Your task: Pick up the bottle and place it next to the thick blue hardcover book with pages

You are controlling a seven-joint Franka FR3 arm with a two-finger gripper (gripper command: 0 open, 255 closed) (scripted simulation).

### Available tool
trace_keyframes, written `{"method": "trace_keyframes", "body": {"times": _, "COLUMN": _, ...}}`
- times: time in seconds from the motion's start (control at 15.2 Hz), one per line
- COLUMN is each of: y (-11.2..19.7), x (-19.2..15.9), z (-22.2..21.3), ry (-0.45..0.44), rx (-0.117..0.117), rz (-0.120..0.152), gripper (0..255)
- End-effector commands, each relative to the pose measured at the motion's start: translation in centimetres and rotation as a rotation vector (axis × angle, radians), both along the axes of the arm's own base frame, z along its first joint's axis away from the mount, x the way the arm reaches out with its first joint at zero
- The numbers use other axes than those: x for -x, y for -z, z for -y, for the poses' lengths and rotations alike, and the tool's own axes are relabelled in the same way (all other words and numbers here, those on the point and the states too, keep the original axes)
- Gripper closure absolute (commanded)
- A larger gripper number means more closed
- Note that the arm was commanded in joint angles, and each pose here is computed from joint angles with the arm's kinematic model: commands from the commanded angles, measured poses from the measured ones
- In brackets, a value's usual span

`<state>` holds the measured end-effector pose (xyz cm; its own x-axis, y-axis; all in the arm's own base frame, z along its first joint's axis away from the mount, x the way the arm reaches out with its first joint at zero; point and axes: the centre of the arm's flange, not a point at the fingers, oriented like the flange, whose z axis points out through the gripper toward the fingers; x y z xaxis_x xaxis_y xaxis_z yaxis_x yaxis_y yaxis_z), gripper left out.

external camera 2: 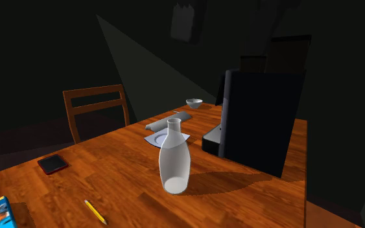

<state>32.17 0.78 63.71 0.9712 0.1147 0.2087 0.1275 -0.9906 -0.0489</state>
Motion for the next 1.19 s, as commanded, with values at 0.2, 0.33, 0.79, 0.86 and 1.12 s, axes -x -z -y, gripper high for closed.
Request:
{"method": "trace_keyframes", "body": {"times": 0.2, "y": 1.7, "x": -3.5, "z": 1.2, "ry": -0.001, "rx": 0.006, "rz": -0.015, "gripper": 0}}
{"method": "trace_keyframes", "body": {"times": 0.33, "y": 2.9, "x": -5.8, "z": 2.1, "ry": -0.002, "rx": 0.010, "rz": -0.025, "gripper": 0}}
{"method": "trace_keyframes", "body": {"times": 0.79, "y": 7.1, "x": -13.9, "z": 5.0, "ry": -0.005, "rx": 0.025, "rz": -0.059, "gripper": 0}}
{"method": "trace_keyframes", "body": {"times": 0.86, "y": 7.7, "x": -15.1, "z": 5.4, "ry": -0.006, "rx": 0.027, "rz": -0.064, "gripper": 0}}
{"method": "trace_keyframes", "body": {"times": 1.12, "y": 10.2, "x": -19.6, "z": 7.1, "ry": -0.008, "rx": 0.035, "rz": -0.084, "gripper": 0}}
